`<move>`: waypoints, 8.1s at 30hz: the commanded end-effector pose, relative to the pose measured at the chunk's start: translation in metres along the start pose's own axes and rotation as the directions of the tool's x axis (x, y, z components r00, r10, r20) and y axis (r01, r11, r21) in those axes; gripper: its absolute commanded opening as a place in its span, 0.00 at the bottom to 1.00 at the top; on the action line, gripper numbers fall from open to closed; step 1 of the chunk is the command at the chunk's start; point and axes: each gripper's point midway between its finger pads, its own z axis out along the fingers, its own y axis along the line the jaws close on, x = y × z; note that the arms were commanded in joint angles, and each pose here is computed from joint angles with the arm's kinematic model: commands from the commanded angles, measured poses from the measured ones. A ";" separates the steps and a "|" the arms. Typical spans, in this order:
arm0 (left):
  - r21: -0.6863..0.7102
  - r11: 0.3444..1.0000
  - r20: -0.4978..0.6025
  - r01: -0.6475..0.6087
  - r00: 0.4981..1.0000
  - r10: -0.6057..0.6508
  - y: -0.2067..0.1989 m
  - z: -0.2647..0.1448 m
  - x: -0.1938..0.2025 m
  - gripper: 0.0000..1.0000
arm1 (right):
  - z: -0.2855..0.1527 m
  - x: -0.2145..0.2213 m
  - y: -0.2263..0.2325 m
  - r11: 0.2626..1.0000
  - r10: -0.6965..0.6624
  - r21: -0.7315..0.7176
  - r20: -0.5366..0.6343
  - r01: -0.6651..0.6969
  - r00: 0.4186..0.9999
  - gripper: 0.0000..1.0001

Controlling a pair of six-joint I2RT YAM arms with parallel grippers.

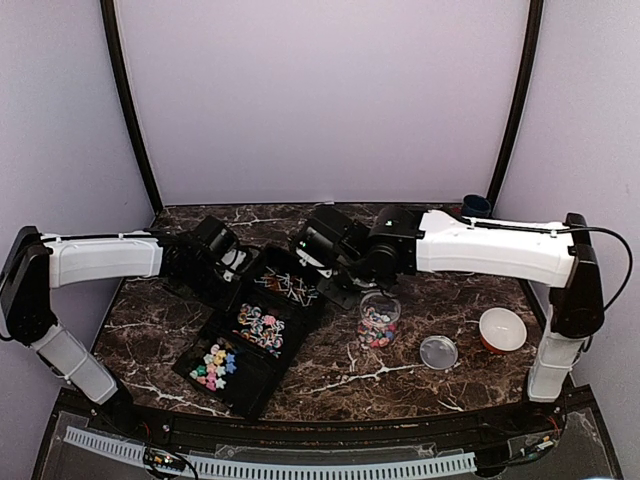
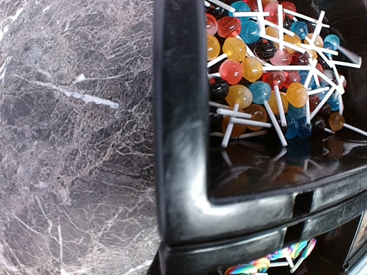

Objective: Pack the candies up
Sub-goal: Scoop the fake candies from the storage box, then place the fake candies in the packing bottle, then move the packing bottle to the center of the board.

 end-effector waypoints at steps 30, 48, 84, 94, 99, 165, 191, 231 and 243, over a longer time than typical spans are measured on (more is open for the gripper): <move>0.071 0.985 0.252 -0.158 0.958 0.136 -0.022 -0.049 -0.043 0.00 | 0.081 -0.037 0.076 0.960 -0.190 -0.191 0.088 0.204 0.978 0.00; 0.121 0.987 0.308 -0.106 0.949 0.064 0.000 -0.055 -0.082 0.00 | 0.112 -0.055 0.089 0.960 -0.035 -0.246 0.367 0.134 0.930 0.00; 0.160 0.985 0.204 0.070 0.974 -0.102 0.039 -0.021 -0.091 0.00 | 0.120 -0.088 0.030 0.956 0.252 -0.279 0.610 -0.094 0.751 0.00; 0.176 0.981 0.188 0.076 0.976 -0.110 0.036 -0.019 -0.086 0.00 | 0.095 -0.091 0.013 0.960 0.262 -0.253 0.680 -0.116 0.685 0.00; 0.175 0.981 0.185 0.079 0.976 -0.112 0.036 -0.019 -0.084 0.00 | 0.087 -0.086 0.008 0.961 0.266 -0.247 0.699 -0.125 0.664 0.00; 0.088 0.981 0.210 0.176 0.959 -0.191 0.051 -0.047 -0.057 0.00 | -0.069 0.119 -0.040 0.852 0.490 -0.058 0.436 -0.520 0.754 0.00; 0.085 0.982 0.214 0.169 0.960 -0.183 0.052 -0.044 -0.055 0.00 | -0.082 0.139 -0.010 0.877 0.479 -0.095 0.242 -0.471 0.844 0.00; 0.097 0.980 0.217 0.173 0.957 -0.191 0.050 -0.045 -0.054 0.00 | -0.080 0.135 0.008 0.958 0.286 0.008 0.023 -0.286 0.958 0.00; 0.102 0.979 0.225 0.179 0.954 -0.198 0.049 -0.046 -0.055 0.00 | -0.057 0.102 -0.009 0.960 0.278 0.016 0.089 -0.280 0.957 0.00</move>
